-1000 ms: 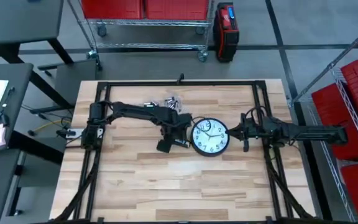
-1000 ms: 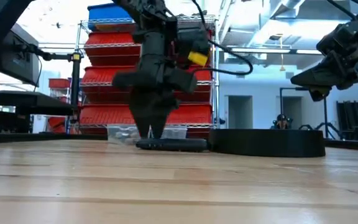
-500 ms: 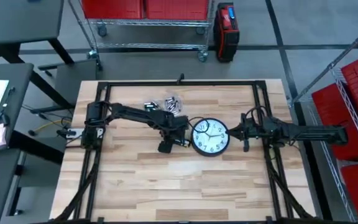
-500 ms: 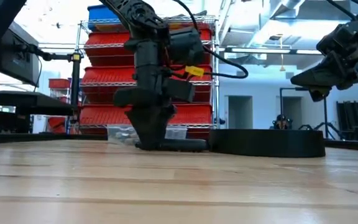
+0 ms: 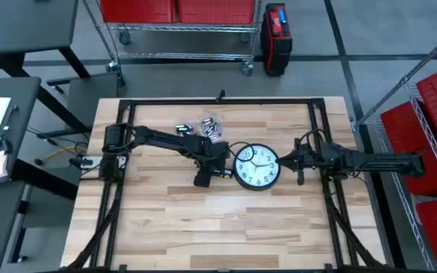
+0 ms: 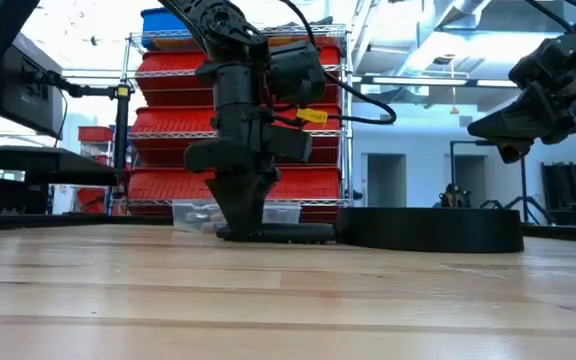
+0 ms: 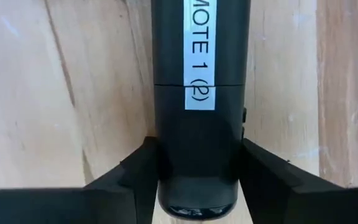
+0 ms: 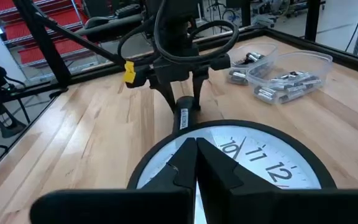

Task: Insert battery
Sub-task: Open the remote battery cover

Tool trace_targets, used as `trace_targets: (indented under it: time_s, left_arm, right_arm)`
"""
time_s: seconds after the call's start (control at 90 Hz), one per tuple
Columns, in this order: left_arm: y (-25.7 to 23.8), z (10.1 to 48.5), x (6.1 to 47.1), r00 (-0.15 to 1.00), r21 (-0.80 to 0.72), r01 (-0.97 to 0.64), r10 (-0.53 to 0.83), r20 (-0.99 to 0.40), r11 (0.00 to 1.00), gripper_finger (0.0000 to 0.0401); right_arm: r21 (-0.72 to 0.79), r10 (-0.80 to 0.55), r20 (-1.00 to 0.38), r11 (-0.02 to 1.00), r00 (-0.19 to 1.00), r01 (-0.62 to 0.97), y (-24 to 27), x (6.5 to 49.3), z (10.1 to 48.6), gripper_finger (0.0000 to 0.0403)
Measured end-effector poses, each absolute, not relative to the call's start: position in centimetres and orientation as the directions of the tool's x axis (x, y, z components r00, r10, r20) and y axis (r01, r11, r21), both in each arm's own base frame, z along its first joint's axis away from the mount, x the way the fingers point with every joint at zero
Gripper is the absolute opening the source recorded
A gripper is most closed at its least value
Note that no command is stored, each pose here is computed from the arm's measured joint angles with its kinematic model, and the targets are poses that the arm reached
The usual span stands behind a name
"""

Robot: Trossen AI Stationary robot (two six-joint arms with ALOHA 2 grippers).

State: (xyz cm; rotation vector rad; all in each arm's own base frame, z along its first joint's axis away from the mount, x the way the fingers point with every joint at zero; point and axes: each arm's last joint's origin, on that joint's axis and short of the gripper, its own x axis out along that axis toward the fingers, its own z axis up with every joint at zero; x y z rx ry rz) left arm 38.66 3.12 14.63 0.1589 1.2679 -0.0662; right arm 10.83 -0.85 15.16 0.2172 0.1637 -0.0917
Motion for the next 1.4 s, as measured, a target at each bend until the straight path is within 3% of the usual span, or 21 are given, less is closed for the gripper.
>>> trace_targets:
  time_s: [0.189,0.567,0.9,0.978,1.111,1.267,1.4]
  left_arm:
    - [3.2,17.1,37.6,0.317,0.118,0.074,0.089,-0.944,0.990,0.0158]
    - [2.2,25.6,34.8,0.504,0.200,-0.104,0.225,-0.834,0.974,0.0158]
    - [0.1,30.2,32.6,0.629,0.211,-0.186,0.281,-0.725,0.960,0.0158]
    - [-0.2,30.6,32.5,0.647,0.185,-0.212,0.280,-0.710,0.960,0.0158]
    - [-0.8,30.7,32.6,0.664,0.158,-0.221,0.267,-0.699,0.963,0.0158]
    - [-1.2,31.0,33.2,0.699,0.143,-0.218,0.256,-0.668,0.966,0.0157]
    - [-1.2,32.6,33.8,0.728,0.152,-0.223,0.268,-0.631,0.963,0.0157]
  right_arm:
    - [0.207,-0.072,-0.171,0.972,0.983,0.108,-0.9,10.8,15.2,0.0000]
    - [0.207,-0.072,-0.171,0.972,0.983,0.108,-0.9,10.8,15.2,0.0000]
    - [0.218,-0.089,-0.161,0.968,0.983,0.123,-0.9,10.8,15.3,0.0000]
    - [0.480,-0.076,-0.056,0.872,0.996,0.094,-0.9,11.0,16.3,0.0000]
    - [0.806,-0.200,0.094,0.590,0.975,0.043,-1.3,10.9,17.7,0.0000]
    - [0.913,-0.293,0.194,0.403,0.936,-0.063,-1.8,10.7,18.9,0.0000]
    - [0.873,-0.193,0.358,0.415,0.913,-0.255,-1.5,10.5,21.7,0.0005]
